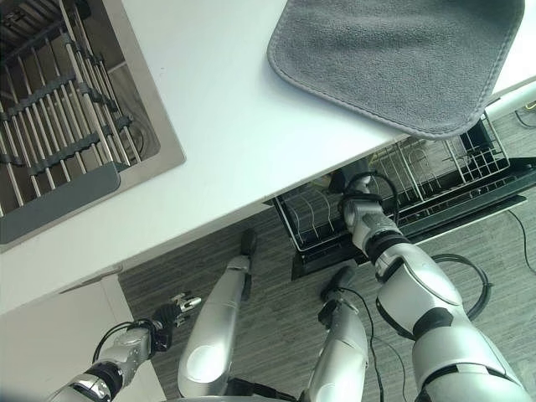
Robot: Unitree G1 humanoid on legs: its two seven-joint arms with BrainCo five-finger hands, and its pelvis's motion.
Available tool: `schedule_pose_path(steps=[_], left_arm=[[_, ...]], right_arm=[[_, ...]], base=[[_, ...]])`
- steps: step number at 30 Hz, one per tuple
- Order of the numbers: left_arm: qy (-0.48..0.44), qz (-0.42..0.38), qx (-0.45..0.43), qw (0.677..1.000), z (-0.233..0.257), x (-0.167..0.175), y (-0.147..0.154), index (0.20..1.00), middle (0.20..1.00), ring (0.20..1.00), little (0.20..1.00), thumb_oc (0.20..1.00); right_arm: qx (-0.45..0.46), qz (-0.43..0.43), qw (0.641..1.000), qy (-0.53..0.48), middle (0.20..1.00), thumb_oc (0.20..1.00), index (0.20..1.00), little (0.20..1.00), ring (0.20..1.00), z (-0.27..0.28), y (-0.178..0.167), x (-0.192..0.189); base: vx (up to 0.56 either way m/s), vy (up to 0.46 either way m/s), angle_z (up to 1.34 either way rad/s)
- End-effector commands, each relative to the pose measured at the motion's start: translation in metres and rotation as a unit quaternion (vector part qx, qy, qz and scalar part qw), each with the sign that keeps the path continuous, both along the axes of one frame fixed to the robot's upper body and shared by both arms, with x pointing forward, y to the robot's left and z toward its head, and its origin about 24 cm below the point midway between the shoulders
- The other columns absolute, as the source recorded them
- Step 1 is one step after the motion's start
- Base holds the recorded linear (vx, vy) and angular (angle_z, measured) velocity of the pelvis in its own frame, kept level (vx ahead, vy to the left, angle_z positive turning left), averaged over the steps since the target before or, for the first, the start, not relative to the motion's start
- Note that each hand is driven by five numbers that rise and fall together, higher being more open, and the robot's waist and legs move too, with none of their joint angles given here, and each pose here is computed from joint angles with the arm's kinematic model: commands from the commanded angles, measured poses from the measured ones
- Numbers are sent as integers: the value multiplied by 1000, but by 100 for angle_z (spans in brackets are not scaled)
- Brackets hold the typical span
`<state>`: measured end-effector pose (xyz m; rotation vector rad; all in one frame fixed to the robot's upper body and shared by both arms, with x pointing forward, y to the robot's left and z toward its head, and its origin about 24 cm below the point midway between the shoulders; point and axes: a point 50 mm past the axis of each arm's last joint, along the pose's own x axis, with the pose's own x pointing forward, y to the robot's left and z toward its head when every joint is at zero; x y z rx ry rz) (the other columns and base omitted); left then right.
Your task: Place the dishes in the dishwasher.
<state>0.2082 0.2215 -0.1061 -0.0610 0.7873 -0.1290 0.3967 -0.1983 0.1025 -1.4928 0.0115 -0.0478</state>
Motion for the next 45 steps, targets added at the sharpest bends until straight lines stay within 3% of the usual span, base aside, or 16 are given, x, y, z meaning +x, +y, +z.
schedule_pose_path(steps=[1,9,15,16,17,18,19,20,23,27,33,36,41,42,45], left_arm=[[30,6,-1,1000,-6,-9,3,1000,1000,1000,1000,1000],[38,7,5,999,-11,-18,6,1000,1000,1000,1000,1000],[46,9,0,999,-16,-25,2,1000,1000,1000,1000,1000],[51,10,-5,999,-18,-27,-3,1000,1000,1000,1000,1000],[54,10,-6,998,-18,-27,-4,1000,1000,1000,1000,1000],[61,11,-9,998,-21,-30,-7,1000,1000,1000,1000,1000],[63,11,-10,998,-21,-30,-7,1000,1000,1000,1000,1000],[70,14,-11,997,-23,-33,-8,1000,1000,1000,1000,1000],[80,31,-15,996,-27,-40,-8,1000,1000,1000,1000,1000],[102,54,-19,993,-35,-56,-7,1000,1000,1000,1000,1000],[135,82,-19,987,-44,-79,-7,1000,1000,1000,1000,1000],[158,96,-23,983,-49,-92,-9,1000,1000,1000,1000,1000],[191,105,-21,976,-55,-106,-17,1000,1000,1000,1000,1000],[213,113,-18,970,-58,-115,-17,1000,1000,1000,1000,1000],[223,125,-17,967,-59,-120,-17,1000,1000,1000,1000,1000]], right_arm=[[41,-43,991,117,1000,1000,1000,1000,1000,-7,-17,0],[67,-65,994,62,1000,1000,1000,1000,1000,13,-20,6],[235,-148,961,9,1000,1000,1000,1000,1000,10,-27,3],[359,-180,916,6,1000,1000,1000,1000,1000,-2,-22,0],[396,-191,898,9,1000,1000,1000,1000,1000,-5,-20,-1],[494,-197,847,19,1000,1000,1000,1000,1000,-16,-10,-3],[506,-192,840,26,1000,1000,1000,1000,1000,-18,-7,-3],[605,-192,772,38,1000,1000,1000,1000,1000,-27,7,-5],[671,-170,719,54,1000,1000,1000,1000,1000,-41,26,-11],[709,-153,683,84,1000,1000,1000,1000,1000,-63,53,-25],[709,-125,685,109,1000,1000,1000,1000,1000,-81,82,-43],[672,-98,725,114,1000,1000,1000,1000,1000,-85,85,-54],[607,-66,789,75,1000,1000,1000,1000,1000,-78,61,-66],[580,-49,811,61,1000,1000,1000,1000,1000,-70,35,-80],[569,-42,820,33,1000,1000,1000,1000,1000,-61,19,-90]], base=[[0,0,0],[0,0,0],[4,18,-2],[25,74,-14],[47,94,-19],[42,61,-14],[68,72,-14],[53,44,-10],[66,42,-8],[137,21,-16],[83,-4,-11],[68,2,-12],[62,-18,-17],[76,-60,-32],[42,-43,-31]])
